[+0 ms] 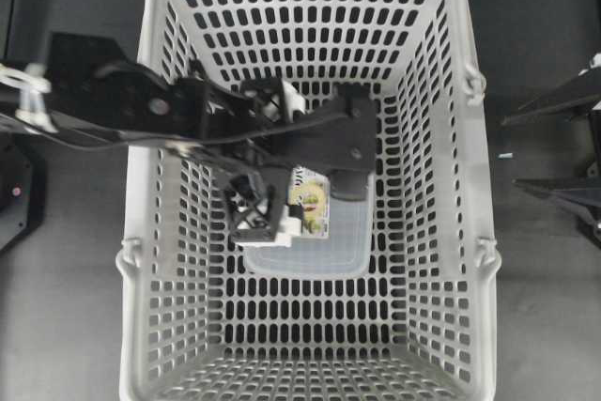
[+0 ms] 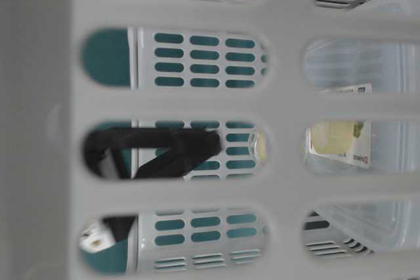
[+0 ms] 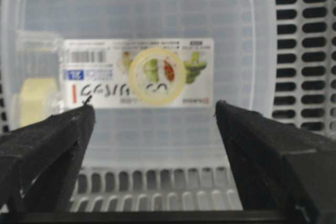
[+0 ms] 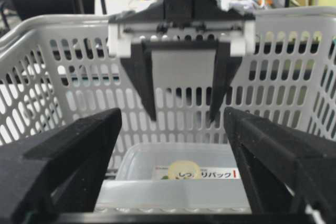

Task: Pick up the cellophane tape from the shopping basket with the left arm.
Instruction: 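Lower the open left gripper around the tape roll on the container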

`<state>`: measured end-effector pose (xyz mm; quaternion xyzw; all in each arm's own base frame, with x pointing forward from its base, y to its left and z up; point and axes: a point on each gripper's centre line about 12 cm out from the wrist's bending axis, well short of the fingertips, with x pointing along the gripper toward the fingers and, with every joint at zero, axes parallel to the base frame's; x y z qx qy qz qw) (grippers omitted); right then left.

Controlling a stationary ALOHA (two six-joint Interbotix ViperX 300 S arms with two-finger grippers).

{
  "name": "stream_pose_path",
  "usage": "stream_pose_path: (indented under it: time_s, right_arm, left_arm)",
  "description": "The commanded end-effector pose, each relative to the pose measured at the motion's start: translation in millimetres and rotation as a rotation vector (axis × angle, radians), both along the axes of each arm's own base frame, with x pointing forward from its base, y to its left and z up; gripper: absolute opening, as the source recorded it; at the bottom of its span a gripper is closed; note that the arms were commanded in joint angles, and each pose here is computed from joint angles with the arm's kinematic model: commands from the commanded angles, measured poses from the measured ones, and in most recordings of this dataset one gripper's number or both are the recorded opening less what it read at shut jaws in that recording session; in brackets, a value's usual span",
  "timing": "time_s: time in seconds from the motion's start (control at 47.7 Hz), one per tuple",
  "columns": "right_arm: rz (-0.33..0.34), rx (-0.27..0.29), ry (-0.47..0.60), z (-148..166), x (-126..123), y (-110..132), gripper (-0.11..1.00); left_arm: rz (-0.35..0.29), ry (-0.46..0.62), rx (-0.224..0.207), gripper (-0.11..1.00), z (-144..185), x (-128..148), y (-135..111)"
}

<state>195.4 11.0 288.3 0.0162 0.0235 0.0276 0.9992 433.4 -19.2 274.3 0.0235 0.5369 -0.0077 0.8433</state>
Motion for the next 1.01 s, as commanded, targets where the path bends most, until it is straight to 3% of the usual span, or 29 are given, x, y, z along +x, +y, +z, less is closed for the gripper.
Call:
stream_pose_path:
  time_s: [0.0,0.21,0.985]
  right_arm:
    - [0.003,0.004,-0.021,9,2,1,0.76]
    - [0.004,0.005,-0.037,11,1,1,0.76]
    - [0.01,0.006,-0.044,14,-1,2,0.76]
  left_arm:
    - [-0.015,-0.006,0.006,0.9,0,7,-5]
    - [-0.068,0.051,0.027,0.91,-27,20,-10]
    - [-0.061,0.151,0.033,0.91,-73,26,-3]
